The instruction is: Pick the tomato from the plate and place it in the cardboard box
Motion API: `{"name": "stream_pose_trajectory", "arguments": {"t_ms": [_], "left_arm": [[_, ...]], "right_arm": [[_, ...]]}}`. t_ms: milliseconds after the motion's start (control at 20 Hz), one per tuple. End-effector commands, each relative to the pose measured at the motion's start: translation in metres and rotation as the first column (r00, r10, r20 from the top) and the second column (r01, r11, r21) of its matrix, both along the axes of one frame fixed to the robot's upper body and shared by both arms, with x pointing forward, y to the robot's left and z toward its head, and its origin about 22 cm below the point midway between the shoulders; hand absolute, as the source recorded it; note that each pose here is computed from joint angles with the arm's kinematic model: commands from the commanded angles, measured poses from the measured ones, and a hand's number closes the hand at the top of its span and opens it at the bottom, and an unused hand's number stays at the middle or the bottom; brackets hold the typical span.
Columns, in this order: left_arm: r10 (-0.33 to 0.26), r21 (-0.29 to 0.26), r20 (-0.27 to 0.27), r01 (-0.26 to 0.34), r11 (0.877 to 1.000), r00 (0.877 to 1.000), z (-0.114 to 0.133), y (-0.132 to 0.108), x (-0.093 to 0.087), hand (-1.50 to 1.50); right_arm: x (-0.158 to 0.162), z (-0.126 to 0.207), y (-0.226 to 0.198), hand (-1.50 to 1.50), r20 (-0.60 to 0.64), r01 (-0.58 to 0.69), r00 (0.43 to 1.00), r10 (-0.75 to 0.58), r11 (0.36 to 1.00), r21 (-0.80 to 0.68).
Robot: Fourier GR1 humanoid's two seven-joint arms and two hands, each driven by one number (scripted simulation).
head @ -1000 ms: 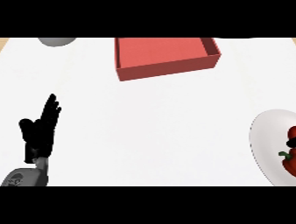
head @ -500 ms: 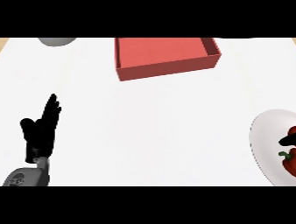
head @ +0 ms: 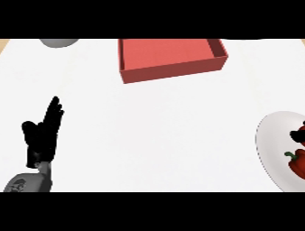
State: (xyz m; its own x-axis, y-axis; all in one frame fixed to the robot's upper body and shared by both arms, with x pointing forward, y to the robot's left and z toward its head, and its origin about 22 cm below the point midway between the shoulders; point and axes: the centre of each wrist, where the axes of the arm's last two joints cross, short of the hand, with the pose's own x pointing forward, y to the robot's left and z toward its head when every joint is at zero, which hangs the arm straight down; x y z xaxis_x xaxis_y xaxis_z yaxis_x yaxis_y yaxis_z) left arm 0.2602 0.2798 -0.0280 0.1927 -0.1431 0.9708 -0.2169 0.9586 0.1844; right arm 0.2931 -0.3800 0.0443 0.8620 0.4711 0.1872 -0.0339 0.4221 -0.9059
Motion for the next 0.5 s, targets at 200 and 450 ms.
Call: {"name": "stream_pose_trajectory", "arguments": {"t_ms": [200, 450], "left_arm": [[0.004, 0.000, -0.003, -0.004, 1.000, 1.000, -0.013, 0.002, 0.005, 0.00], [-0.113, -0.007, 0.011, 0.113, 0.994, 0.994, 0.006, -0.020, 0.009, 0.00]], "right_arm": [[0.014, 0.003, 0.000, 1.50, 0.039, -0.035, 0.999, 0.038, 0.997, -0.075], [0.019, 0.009, 0.178, 1.50, 0.072, -0.846, 0.526, 0.848, 0.530, -0.056]]}}
